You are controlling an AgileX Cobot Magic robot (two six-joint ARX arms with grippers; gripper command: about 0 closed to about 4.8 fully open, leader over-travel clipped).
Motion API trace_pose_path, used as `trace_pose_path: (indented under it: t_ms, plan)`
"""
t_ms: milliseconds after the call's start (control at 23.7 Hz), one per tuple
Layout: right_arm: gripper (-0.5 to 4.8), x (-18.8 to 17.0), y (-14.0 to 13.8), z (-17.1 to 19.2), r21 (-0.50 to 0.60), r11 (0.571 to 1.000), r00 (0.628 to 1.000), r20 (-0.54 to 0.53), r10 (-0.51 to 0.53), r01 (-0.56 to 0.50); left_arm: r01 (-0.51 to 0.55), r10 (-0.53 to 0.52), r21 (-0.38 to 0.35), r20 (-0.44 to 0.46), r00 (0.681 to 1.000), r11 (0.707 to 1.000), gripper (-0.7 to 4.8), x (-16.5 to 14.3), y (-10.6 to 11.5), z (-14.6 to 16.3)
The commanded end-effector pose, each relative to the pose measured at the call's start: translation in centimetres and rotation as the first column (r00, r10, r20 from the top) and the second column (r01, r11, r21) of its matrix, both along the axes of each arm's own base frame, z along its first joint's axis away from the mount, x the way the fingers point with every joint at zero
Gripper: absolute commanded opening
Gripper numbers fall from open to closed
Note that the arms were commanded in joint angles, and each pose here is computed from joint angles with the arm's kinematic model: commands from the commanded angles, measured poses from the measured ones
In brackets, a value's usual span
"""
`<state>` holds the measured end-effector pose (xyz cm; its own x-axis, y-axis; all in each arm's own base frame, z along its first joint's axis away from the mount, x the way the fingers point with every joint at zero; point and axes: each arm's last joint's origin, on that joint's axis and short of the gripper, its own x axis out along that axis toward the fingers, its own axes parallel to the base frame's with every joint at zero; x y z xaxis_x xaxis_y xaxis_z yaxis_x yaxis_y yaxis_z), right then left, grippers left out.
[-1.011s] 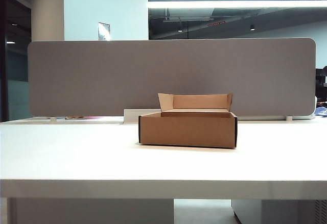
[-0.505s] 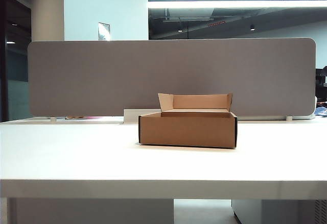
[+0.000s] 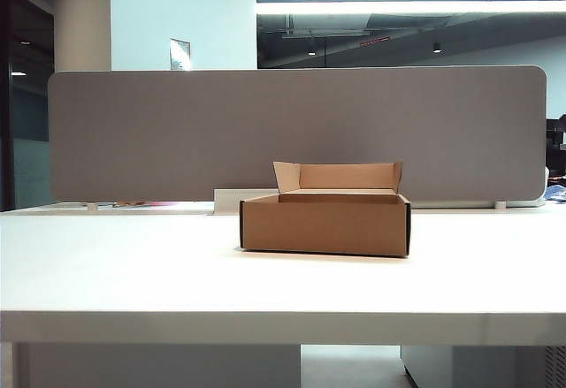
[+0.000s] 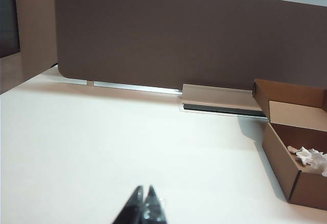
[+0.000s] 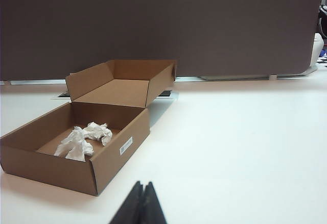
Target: Pick up all the paper balls on the table and put them in the paper box.
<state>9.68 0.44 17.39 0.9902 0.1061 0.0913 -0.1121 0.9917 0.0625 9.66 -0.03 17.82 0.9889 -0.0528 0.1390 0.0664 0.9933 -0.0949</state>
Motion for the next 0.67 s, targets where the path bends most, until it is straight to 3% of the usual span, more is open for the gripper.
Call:
trace_pose_path:
  t_ms: [42,674]
  plan:
    - [-0.01,0.02,-0.01,-0.09,0.004,1.0,1.0,0.006,0.0,0.0,0.001,-0.001,0.001,0.015,1.0,1.0,-0.06,-0.03,-0.01,0.22]
    - [-0.01,0.03,-0.24,-0.08,0.005,1.0,1.0,0.006,-0.026,0.026,0.001,-0.001,0.001,0.015,1.0,1.0,-0.05,-0.03,-0.01,0.22]
